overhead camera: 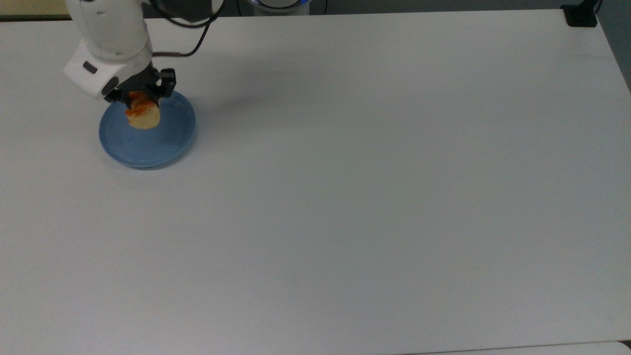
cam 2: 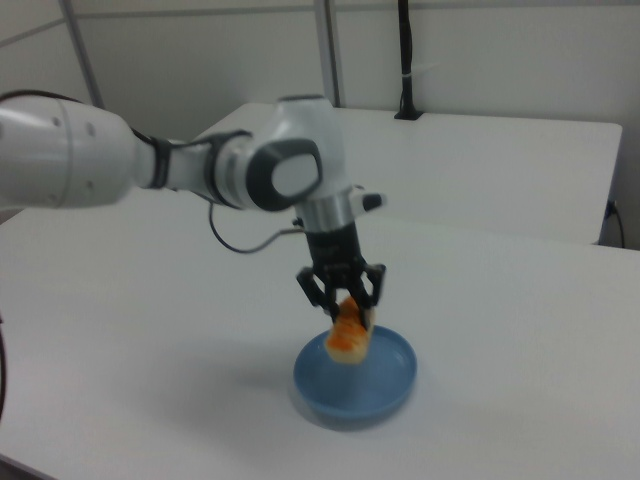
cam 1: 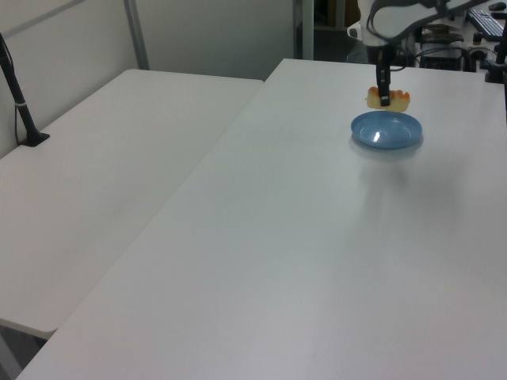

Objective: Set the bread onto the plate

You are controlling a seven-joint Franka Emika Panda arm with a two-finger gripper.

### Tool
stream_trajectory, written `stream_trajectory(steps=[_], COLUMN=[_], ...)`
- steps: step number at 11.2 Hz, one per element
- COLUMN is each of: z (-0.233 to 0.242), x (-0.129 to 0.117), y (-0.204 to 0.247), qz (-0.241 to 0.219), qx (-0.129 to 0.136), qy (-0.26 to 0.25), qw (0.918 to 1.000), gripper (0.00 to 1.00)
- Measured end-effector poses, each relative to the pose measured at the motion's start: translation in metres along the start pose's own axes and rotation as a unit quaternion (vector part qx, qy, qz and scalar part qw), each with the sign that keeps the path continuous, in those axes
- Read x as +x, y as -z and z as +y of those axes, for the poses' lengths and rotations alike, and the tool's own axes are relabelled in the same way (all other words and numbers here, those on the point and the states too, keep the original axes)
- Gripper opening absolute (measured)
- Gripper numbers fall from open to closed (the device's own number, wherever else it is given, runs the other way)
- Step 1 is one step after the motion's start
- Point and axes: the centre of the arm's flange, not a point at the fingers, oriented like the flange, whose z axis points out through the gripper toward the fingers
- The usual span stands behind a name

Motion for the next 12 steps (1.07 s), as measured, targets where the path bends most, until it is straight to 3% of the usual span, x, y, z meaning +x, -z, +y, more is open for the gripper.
stream_trajectory(steps=[4,5,7,8,11,12], z=[0.001,0.0,0.001,0.005,0.001,-0.014], x=[0.031,0.032,0.032,0.032,0.004,-0.009], y=[-0.087,-0.088,-0.082,-0.065,0.045,0.083], qz=[-0.029,-0.029,-0.024,-0.009,0.036,0.041], qx=[-0.012,-0.012,-0.013,-0.016,-0.006,0.005], qy=[0.007,0.008,0.003,-0.019,-0.119,-0.131], qw=[0.9995,0.9995,0.9996,0.9996,0.9923,0.9905], gripper=[0.49,0.55,0.84,0.99,1.0,1.0])
